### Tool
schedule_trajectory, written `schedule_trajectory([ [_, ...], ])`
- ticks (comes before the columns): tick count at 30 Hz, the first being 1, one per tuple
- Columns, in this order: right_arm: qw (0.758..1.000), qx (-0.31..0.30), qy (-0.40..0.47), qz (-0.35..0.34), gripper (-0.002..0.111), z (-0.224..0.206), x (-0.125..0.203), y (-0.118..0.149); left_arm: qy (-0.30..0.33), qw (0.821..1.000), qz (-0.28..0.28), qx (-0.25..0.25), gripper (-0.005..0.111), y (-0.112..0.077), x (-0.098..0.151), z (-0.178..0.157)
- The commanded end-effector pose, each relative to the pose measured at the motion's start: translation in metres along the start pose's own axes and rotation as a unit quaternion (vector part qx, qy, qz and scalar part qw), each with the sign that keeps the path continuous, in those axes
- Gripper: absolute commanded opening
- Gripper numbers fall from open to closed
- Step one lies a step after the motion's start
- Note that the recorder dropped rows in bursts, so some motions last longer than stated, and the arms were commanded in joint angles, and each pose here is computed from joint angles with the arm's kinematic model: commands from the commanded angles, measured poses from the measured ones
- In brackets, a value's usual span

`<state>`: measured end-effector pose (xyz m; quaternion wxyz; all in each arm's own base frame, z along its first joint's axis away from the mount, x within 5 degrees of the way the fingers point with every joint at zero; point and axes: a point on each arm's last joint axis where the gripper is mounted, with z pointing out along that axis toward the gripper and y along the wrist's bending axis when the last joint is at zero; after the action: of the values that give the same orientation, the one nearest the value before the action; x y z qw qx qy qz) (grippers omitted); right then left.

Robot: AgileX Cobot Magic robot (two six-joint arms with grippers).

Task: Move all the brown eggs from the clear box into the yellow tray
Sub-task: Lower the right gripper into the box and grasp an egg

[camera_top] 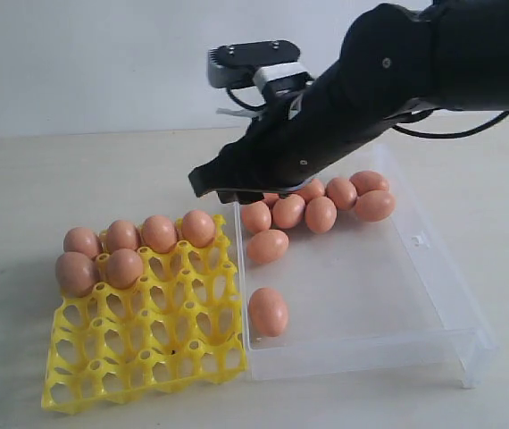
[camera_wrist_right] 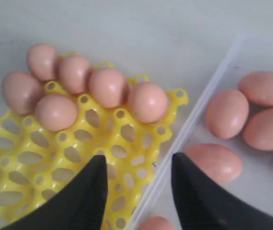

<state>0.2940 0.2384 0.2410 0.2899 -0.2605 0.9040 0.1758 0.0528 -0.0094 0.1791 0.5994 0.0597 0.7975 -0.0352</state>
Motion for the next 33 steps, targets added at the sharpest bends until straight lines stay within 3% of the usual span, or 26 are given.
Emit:
schedule_trajectory([
  [1, 0.995, 0.004, -0.008, 0.099, 0.057, 0.002, 0.002, -0.020, -0.010, 1.000, -0.001, 0.001, 0.000, 0.000, -0.002, -0.001],
  [6, 0.970, -0.018, -0.015, 0.242, 0.058, 0.024, 0.004, -0.039, -0.010, 1.000, -0.001, 0.001, 0.000, 0.000, -0.002, -0.001],
  [16, 0.918, -0.006, -0.003, 0.397, 0.058, 0.072, 0.023, -0.076, -0.010, 1.000, -0.001, 0.001, 0.000, 0.000, -0.002, -0.001],
  [33, 0.891, 0.013, 0.036, 0.452, 0.058, 0.110, 0.049, -0.095, -0.010, 1.000, -0.001, 0.001, 0.000, 0.000, -0.002, -0.001],
])
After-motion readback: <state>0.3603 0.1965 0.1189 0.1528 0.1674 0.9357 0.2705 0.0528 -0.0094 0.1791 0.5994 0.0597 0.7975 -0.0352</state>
